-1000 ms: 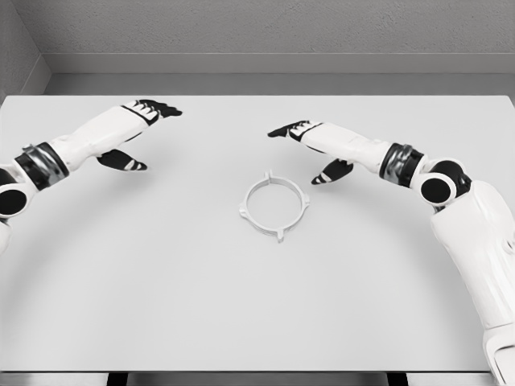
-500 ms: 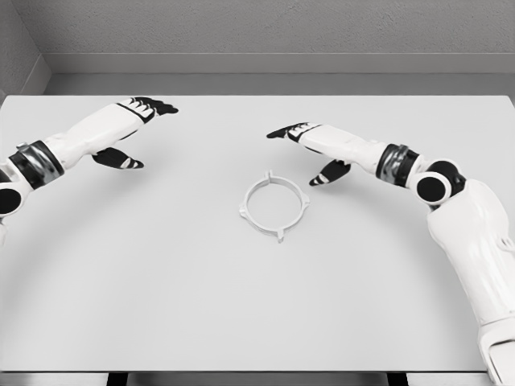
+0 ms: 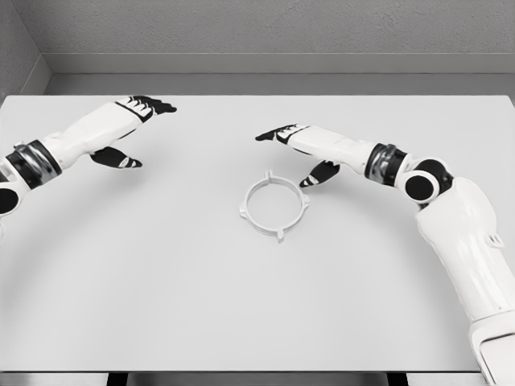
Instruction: Assemble PVC drainage pipe clamps
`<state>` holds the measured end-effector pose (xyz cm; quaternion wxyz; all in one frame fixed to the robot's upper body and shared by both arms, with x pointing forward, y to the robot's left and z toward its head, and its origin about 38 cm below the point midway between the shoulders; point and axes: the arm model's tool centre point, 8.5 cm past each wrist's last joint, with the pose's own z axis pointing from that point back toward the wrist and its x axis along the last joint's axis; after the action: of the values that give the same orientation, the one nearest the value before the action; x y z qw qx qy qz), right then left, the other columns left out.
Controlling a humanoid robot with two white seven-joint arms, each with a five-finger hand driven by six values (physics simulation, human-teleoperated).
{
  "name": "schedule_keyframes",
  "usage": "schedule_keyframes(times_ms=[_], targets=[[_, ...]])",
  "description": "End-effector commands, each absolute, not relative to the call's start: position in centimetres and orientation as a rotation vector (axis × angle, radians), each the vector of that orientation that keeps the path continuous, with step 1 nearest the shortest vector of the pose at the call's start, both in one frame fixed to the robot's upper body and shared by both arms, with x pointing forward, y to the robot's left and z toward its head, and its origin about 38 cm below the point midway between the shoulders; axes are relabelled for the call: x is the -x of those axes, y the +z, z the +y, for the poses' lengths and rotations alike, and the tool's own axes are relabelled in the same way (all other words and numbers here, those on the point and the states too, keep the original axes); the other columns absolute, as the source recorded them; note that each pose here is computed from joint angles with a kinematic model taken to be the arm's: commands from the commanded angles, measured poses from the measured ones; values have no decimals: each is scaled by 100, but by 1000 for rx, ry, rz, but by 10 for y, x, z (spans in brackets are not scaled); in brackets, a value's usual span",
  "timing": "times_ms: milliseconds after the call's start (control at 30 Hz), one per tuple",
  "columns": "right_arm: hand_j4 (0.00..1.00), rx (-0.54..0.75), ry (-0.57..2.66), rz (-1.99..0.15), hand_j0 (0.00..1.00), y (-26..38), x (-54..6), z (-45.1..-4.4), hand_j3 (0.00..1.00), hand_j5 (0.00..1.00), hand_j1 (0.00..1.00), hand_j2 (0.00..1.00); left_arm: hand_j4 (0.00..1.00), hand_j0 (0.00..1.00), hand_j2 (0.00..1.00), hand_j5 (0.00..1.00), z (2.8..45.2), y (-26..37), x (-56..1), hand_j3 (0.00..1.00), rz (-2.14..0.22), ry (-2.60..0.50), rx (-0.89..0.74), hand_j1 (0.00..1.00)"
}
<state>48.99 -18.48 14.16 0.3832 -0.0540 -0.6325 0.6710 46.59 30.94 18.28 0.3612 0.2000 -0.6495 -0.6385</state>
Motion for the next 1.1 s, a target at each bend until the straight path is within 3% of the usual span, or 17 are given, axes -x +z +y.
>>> schedule_keyframes(times_ms=[0, 1067], targets=[[100, 124, 1697, -1604, 100, 138, -491, -184, 100, 100, 100, 100, 100, 100, 100, 100, 311, 185, -466, 100, -1679, -1641, -518, 100], [100, 115, 1672, -1611, 100, 140, -498, -182, 100, 100, 100, 100, 100, 100, 100, 100, 315, 190, -466, 100, -1685, -1633, -534, 100]])
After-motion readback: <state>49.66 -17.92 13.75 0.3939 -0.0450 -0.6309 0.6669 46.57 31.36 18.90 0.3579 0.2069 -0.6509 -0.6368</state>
